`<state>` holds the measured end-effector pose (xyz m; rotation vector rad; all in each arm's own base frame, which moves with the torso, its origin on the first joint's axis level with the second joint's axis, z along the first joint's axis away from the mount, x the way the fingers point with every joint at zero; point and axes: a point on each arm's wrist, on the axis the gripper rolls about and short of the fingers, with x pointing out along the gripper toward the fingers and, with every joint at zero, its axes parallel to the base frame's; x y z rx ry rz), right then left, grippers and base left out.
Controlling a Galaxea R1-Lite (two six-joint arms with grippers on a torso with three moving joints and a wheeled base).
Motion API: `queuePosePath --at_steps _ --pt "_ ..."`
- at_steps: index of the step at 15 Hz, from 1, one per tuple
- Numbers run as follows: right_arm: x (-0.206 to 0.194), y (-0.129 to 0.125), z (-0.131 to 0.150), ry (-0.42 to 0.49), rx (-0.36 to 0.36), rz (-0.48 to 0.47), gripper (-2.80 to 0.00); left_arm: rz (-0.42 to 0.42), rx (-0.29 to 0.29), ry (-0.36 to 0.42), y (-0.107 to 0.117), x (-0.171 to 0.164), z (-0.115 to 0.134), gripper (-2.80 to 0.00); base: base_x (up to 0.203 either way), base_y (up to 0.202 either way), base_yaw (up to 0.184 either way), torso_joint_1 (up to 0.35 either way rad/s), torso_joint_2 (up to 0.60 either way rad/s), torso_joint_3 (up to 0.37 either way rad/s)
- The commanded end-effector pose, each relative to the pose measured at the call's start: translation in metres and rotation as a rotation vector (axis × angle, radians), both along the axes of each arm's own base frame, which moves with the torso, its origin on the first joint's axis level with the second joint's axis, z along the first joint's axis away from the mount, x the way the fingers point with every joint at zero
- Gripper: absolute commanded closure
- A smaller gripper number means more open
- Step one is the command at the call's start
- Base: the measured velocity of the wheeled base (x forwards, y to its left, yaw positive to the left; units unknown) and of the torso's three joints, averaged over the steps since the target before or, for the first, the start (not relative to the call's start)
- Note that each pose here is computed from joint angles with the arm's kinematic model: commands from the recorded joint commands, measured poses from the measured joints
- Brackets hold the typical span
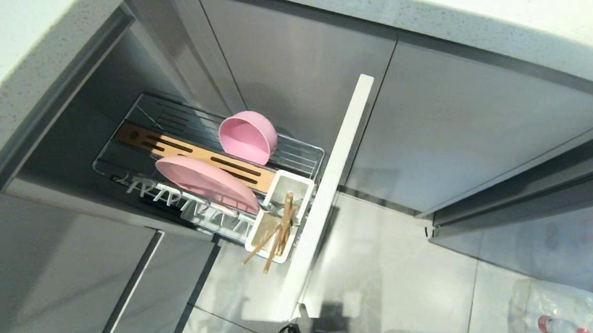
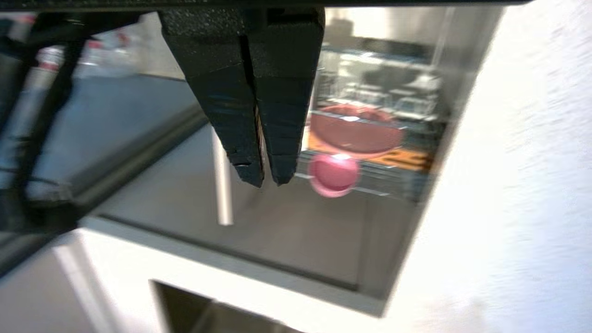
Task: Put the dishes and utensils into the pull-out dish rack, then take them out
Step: Take the plate out of the cupboard
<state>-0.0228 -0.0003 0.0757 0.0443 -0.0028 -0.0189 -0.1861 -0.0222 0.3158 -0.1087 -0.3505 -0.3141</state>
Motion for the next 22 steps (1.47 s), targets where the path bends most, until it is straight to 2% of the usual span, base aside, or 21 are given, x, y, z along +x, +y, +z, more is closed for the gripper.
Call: queuePosePath --at_steps 1,3,7,9,11,13,16,19,22 --pt "0.0 0.0 0.0 0.001 0.0 0.0 0.0 0.016 0.014 -0.003 0.001 -0.002 -0.007 0.0 0.0 0.0 0.0 0.0 0.0 0.0" --pt "0.0 0.0 0.0 -0.001 0.0 -0.001 0.0 0.019 0.055 -0.001 0.007 0.002 -0.017 0.0 0.0 0.0 0.0 0.0 0.0 0.0" --pt "0.0 0.0 0.0 0.0 0.0 0.0 0.0 0.114 0.129 0.076 0.015 0.022 -0.072 0.0 0.0 0.0 0.0 0.0 0.0 0.0" --pt "0.0 0.0 0.0 -0.001 0.0 -0.001 0.0 0.185 0.183 0.116 0.017 0.045 -0.103 0.0 0.0 0.0 0.0 0.0 0.0 0.0" --pt "0.0 0.0 0.0 -0.001 0.0 0.0 0.0 0.265 0.2 0.117 0.019 0.075 -0.122 0.0 0.0 0.0 0.0 0.0 0.0 0.0" --pt "0.0 0.0 0.0 0.001 0.0 0.0 0.0 0.303 0.224 0.127 0.02 0.102 -0.143 0.0 0.0 0.0 0.0 0.0 0.0 0.0" --pt "0.0 0.0 0.0 0.002 0.0 0.0 0.0 0.343 0.237 0.131 0.021 0.137 -0.179 0.0 0.0 0.0 0.0 0.0 0.0 0.0" --pt "0.0 0.0 0.0 0.0 0.0 -0.001 0.0 0.378 0.235 0.127 0.022 0.158 -0.214 0.0 0.0 0.0 0.0 0.0 0.0 0.0" --pt "0.0 0.0 0.0 0.001 0.001 0.0 0.0 0.403 0.215 0.143 0.023 0.161 -0.221 0.0 0.0 0.0 0.0 0.0 0.0 0.0"
